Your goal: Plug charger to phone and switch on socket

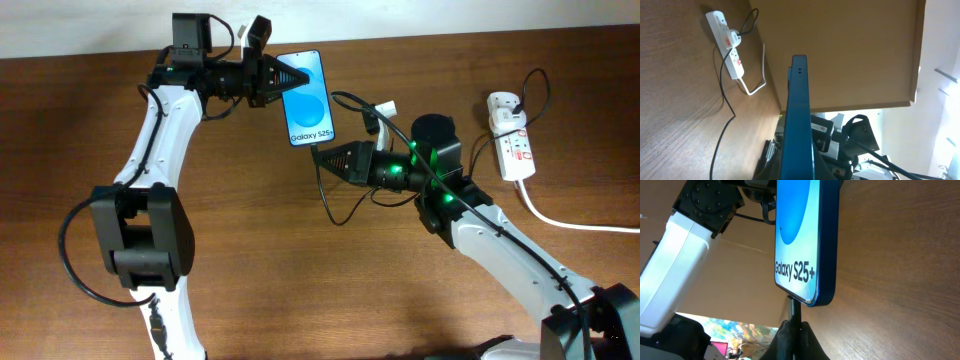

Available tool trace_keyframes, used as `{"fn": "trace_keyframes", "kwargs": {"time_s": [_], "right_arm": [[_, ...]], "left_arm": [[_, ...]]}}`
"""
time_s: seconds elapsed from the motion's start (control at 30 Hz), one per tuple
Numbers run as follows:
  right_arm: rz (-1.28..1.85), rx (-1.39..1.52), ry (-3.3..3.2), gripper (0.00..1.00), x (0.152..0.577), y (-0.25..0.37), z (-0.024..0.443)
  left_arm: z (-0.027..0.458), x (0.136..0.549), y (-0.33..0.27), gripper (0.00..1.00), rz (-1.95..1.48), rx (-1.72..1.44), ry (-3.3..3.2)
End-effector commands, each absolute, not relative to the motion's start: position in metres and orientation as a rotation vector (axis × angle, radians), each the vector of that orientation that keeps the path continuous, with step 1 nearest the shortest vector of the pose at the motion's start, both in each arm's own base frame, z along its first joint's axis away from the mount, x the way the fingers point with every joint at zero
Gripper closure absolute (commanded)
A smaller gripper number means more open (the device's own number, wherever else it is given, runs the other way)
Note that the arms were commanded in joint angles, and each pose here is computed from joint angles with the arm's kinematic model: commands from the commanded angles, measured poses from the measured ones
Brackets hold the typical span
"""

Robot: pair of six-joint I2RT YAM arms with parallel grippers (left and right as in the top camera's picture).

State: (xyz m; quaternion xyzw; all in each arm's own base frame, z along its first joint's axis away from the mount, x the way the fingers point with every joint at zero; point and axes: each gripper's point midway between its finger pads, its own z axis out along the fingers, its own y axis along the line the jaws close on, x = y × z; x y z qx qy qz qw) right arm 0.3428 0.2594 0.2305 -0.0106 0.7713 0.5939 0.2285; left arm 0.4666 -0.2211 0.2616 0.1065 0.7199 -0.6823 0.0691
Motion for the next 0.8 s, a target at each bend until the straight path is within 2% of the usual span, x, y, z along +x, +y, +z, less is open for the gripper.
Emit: {"fn": "trace_keyframes", "kwargs": {"time_s": [0.0, 0.13, 0.43, 0.77], "right_arm": [[1.533, 0.041, 2.048, 0.96, 0.364, 0.244, 0.243], [1.542, 0.033, 2.052, 0.95, 0.362, 0.245, 0.243], [1.583, -0.075, 2.059, 0.66, 0.35, 0.25, 0.243], [1.63, -0.111, 2.041, 0.56, 0.352, 0.224, 0.248]], "left_arm": [[0.276, 0.447, -0.237, 1.0, -2.17, 0.417, 2.13], [0.276, 0.447, -0.237, 1.0, -2.169, 0.417, 2.13], [0.277, 0.452, -0.23, 1.0, -2.149, 0.419, 2.112], [0.268, 0.468, -0.211, 1.0, -2.045, 0.384, 2.101]]}}
